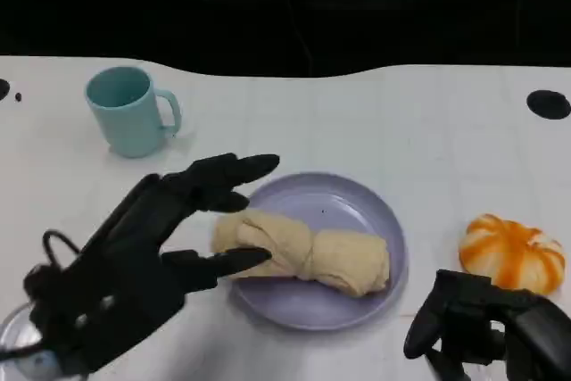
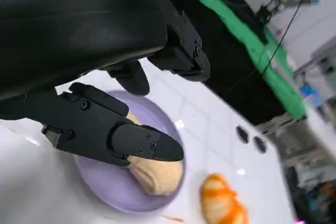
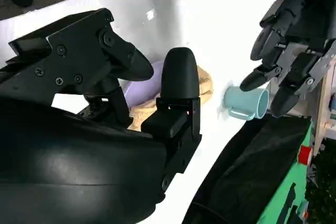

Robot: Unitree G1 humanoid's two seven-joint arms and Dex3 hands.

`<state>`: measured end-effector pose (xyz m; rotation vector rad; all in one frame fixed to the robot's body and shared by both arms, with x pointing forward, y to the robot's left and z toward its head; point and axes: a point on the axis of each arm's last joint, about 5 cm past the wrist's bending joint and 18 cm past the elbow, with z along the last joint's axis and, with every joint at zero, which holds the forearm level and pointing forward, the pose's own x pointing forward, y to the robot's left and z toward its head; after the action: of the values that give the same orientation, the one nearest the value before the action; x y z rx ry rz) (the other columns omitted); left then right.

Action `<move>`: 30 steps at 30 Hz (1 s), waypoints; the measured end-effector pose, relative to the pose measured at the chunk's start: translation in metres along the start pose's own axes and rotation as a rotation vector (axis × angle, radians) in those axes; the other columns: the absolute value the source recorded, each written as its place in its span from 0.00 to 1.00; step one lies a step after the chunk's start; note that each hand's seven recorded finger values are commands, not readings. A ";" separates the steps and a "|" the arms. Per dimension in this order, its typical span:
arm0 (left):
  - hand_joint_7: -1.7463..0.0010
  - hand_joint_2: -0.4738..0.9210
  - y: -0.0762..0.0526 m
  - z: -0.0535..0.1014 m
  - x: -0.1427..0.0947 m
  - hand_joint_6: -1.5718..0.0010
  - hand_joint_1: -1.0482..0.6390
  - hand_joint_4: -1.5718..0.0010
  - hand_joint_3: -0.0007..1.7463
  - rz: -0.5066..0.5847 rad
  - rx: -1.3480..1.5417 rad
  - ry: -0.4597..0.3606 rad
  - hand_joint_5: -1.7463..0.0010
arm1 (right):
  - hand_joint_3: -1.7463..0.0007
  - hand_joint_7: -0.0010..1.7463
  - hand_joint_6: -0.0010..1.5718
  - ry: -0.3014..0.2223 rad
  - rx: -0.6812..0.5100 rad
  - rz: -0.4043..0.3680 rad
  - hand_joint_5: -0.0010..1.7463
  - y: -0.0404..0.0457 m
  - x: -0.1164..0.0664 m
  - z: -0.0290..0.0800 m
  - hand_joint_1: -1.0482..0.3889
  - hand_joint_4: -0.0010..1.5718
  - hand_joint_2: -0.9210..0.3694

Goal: Grasp the towel on the left side of the plate with the left hand and place it into the plate.

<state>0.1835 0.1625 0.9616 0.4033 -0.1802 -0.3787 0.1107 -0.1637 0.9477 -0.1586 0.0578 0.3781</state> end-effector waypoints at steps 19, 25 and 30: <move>0.17 0.75 -0.021 0.002 -0.061 0.50 0.59 0.48 0.71 0.188 -0.698 0.289 0.02 | 0.41 0.78 0.43 0.007 0.011 0.003 0.98 0.0013 0.002 -0.001 0.67 0.46 0.25; 0.09 0.73 -0.024 -0.001 -0.065 0.53 0.59 0.48 0.75 0.205 -0.746 0.321 0.00 | 0.41 0.78 0.43 0.010 0.012 0.002 0.99 0.0015 0.002 -0.001 0.68 0.46 0.25; 0.05 0.73 -0.018 -0.006 -0.063 0.56 0.59 0.48 0.75 0.191 -0.760 0.380 0.00 | 0.41 0.79 0.43 0.019 0.015 -0.002 1.00 0.0009 0.000 -0.002 0.68 0.45 0.25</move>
<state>0.1215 0.1739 0.9422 -0.2944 0.2943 -0.1543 0.1101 -0.1633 0.9454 -0.1477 0.0792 0.3739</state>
